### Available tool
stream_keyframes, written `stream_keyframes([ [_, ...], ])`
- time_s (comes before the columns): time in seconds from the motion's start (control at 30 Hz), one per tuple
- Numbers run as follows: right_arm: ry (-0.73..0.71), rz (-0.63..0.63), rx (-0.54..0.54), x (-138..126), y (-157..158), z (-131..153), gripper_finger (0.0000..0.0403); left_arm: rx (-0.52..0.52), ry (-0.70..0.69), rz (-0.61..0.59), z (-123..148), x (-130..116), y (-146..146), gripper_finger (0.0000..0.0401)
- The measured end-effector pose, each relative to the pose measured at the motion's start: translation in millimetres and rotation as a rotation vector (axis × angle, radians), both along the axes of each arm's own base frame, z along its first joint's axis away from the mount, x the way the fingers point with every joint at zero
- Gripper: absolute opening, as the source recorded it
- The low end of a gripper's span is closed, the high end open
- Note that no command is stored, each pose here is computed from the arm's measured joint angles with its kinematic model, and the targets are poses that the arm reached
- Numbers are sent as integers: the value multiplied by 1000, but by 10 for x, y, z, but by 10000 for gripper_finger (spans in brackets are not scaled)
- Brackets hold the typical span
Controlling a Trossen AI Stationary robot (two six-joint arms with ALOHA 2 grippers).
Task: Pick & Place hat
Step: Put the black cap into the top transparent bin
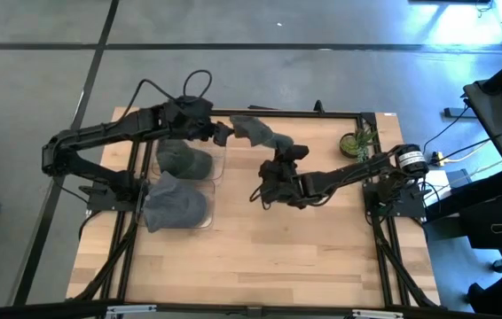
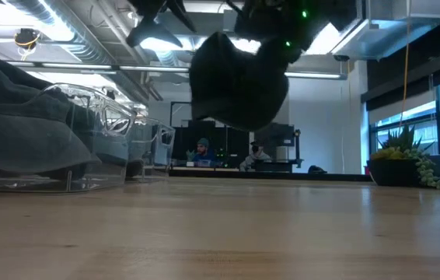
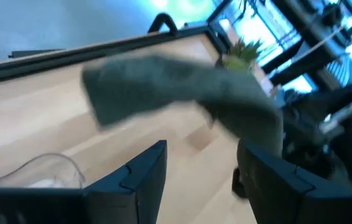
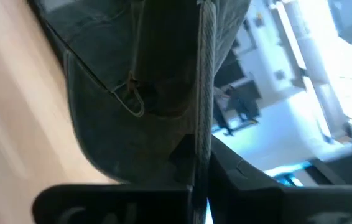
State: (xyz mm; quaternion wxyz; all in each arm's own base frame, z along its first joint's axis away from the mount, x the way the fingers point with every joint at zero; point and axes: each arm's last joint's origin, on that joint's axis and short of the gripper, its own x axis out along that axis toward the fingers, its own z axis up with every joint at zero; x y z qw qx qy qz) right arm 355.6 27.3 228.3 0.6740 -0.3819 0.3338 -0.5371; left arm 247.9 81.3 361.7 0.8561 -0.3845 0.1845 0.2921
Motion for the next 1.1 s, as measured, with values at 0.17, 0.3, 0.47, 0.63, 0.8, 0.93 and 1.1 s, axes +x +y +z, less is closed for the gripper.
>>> stream_keyframes([
  [0.17, 24, 10, -2, 55, 17, 121, 15, 7, -54, 35, 43, 0, 82, 187],
  [0.3, 40, -7, -21, 74, 16, 186, 15, 17, -97, 44, 85, -2, 113, 190],
  [0.47, 51, -5, -22, 80, 20, 202, 15, 13, -113, 30, 98, 14, 85, 191],
  [0.63, 60, -6, -24, 81, 17, 201, 15, -44, -133, -8, 96, 37, 20, 190],
  [0.8, 97, -6, -32, 87, 11, 210, 15, -223, -209, 97, 96, 41, 6, 191],
  [0.93, 127, -24, -48, 90, -6, 221, 14, -328, -253, 163, 96, 41, 6, 189],
  [1.1, 137, -28, -56, 128, -1, 282, 14, -430, -290, 208, 95, 50, -22, 192],
])
